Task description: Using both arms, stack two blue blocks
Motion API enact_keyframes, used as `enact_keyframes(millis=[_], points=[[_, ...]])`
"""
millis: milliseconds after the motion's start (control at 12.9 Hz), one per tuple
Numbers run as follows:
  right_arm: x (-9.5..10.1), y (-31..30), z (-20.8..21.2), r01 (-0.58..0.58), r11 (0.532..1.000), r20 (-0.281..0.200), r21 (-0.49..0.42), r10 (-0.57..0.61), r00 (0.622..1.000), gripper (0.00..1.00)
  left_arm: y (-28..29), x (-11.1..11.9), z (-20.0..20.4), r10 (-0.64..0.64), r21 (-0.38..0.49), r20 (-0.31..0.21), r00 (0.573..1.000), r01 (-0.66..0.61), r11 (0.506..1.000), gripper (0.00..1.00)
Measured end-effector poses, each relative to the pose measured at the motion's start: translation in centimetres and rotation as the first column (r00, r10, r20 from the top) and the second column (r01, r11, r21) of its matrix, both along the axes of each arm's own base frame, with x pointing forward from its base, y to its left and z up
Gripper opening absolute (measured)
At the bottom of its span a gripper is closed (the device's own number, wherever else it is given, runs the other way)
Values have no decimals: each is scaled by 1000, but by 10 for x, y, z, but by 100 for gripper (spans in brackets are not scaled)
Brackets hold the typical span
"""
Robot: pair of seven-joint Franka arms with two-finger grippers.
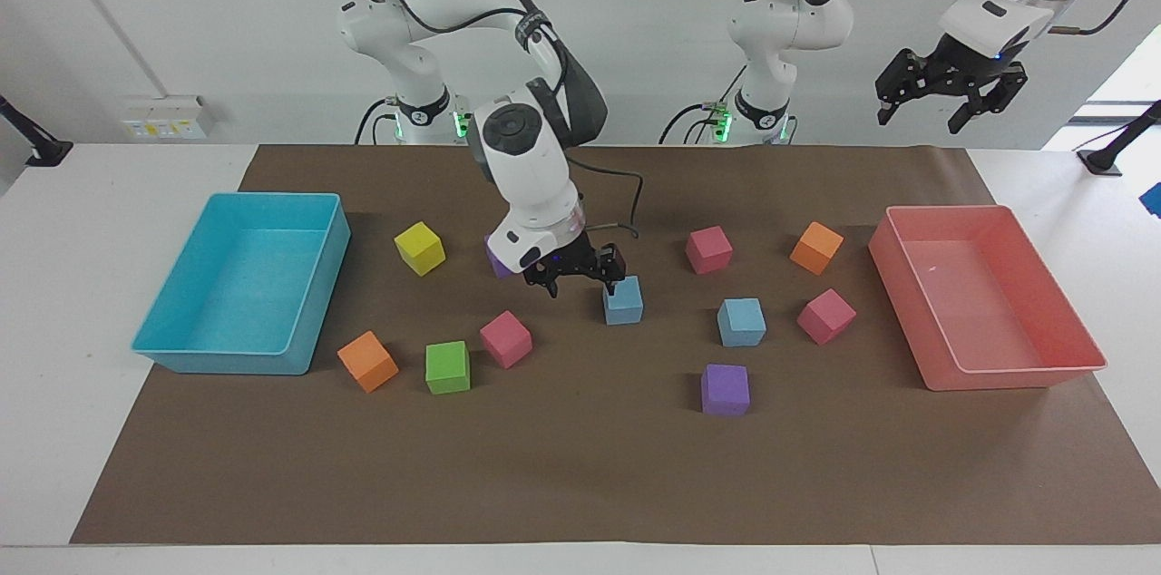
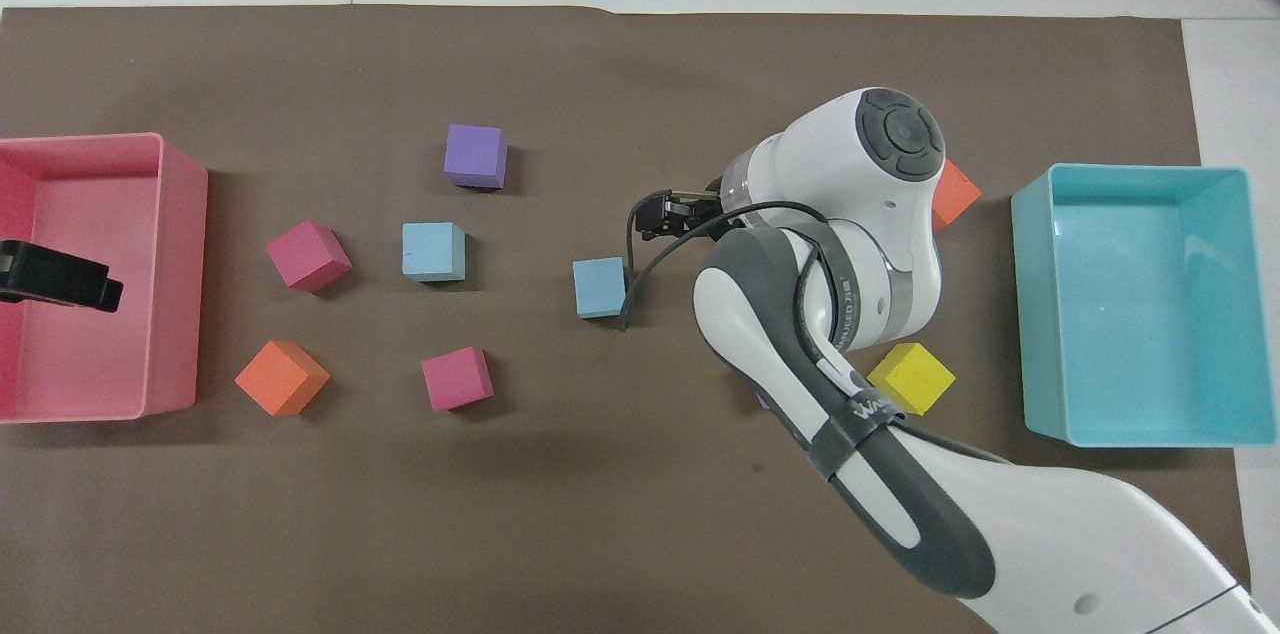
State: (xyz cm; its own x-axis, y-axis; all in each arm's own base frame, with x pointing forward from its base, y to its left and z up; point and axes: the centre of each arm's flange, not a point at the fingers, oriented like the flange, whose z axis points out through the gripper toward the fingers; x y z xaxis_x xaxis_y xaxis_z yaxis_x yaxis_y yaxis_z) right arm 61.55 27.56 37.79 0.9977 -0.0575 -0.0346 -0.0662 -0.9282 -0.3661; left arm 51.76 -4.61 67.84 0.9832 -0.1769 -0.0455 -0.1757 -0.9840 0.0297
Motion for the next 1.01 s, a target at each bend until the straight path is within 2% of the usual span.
enact_keyframes(millis=[78, 155, 310, 543, 620, 1008], points=[[-2, -3, -5, -24, 999, -5, 29, 24, 1000, 80, -4, 1, 1, 0, 0, 11, 1000, 0, 1000, 100], [-5, -4, -11, -61, 996, -4, 58, 62, 998, 63, -7, 2, 1, -2, -1, 23, 1000, 2, 1000, 100], [-11, -9, -21, -112, 987, 1, 118, 113, 994, 41, -12, 7, 0, -5, -3, 46, 999, 5, 1000, 100], [-16, -21, -26, -147, 980, 12, 136, 147, 989, 6, -21, 20, -13, 3, -6, 66, 998, -2, 1000, 100], [-17, -22, -26, -146, 980, 10, 138, 146, 989, 1, -28, 27, -23, 16, -7, 71, 997, -16, 1000, 100], [-28, -26, -49, -104, 967, -11, 235, 110, 994, 1, -61, 54, -93, 22, -11, 85, 996, -21, 1000, 100]])
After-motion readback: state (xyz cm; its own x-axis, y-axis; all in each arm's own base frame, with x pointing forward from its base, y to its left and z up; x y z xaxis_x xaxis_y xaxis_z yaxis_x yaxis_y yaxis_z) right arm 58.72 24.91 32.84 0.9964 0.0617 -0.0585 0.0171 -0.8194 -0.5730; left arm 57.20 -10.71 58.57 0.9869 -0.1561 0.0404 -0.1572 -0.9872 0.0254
